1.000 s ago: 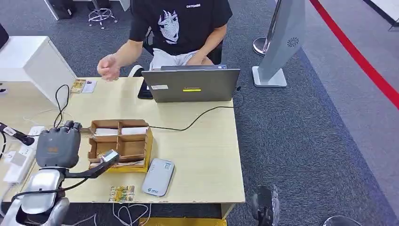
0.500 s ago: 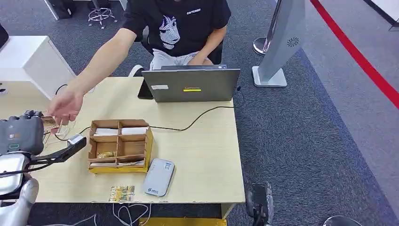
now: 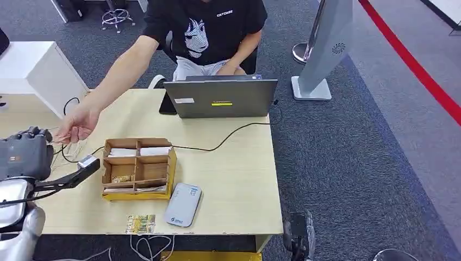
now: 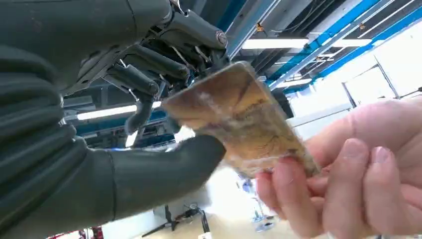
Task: Pass the card to the sensor for recognition and then transmit it.
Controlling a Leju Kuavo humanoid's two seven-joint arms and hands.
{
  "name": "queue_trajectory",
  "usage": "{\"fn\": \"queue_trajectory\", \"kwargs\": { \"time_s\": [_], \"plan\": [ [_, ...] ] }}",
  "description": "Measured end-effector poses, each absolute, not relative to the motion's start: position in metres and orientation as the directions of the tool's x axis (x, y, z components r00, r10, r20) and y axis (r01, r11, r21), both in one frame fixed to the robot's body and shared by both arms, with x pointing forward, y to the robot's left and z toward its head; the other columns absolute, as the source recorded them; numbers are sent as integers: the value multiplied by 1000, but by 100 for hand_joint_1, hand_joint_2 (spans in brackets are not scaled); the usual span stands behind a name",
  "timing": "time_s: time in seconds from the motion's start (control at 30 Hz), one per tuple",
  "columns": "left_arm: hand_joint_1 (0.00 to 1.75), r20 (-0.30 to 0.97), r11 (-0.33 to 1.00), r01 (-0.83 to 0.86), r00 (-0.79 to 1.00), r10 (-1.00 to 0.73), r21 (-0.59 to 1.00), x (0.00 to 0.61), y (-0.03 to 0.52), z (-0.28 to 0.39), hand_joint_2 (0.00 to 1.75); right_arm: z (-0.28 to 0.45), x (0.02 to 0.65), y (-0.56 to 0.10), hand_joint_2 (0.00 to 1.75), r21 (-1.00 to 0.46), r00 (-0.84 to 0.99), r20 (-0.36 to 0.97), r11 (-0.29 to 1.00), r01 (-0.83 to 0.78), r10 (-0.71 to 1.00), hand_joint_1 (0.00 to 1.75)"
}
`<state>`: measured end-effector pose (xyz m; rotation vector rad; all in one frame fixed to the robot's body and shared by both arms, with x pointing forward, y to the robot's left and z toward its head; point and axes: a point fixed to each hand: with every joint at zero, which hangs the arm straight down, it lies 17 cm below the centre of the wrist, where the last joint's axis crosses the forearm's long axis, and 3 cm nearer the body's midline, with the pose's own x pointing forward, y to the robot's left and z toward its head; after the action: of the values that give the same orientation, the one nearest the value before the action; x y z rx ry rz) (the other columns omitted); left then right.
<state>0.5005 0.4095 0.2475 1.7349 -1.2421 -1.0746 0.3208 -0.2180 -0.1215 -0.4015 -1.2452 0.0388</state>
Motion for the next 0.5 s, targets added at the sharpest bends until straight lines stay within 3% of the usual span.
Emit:
{"fn": "queue_trajectory", "kwargs": {
  "time_s": [0.23,0.37,0.5],
  "plan": [
    [0,-139,-161,-471,81,-987,867,484,361,274,175,-122,319,-221,175,-326,335,909,924,198,249,0],
    [0,64,104,-620,-87,-994,777,441,313,312,175,-126,311,-229,175,-327,354,905,917,227,235,0],
    [0,252,344,-664,-235,-939,663,384,284,324,175,-132,297,-248,175,-325,384,901,900,290,201,0]
  ]
}}
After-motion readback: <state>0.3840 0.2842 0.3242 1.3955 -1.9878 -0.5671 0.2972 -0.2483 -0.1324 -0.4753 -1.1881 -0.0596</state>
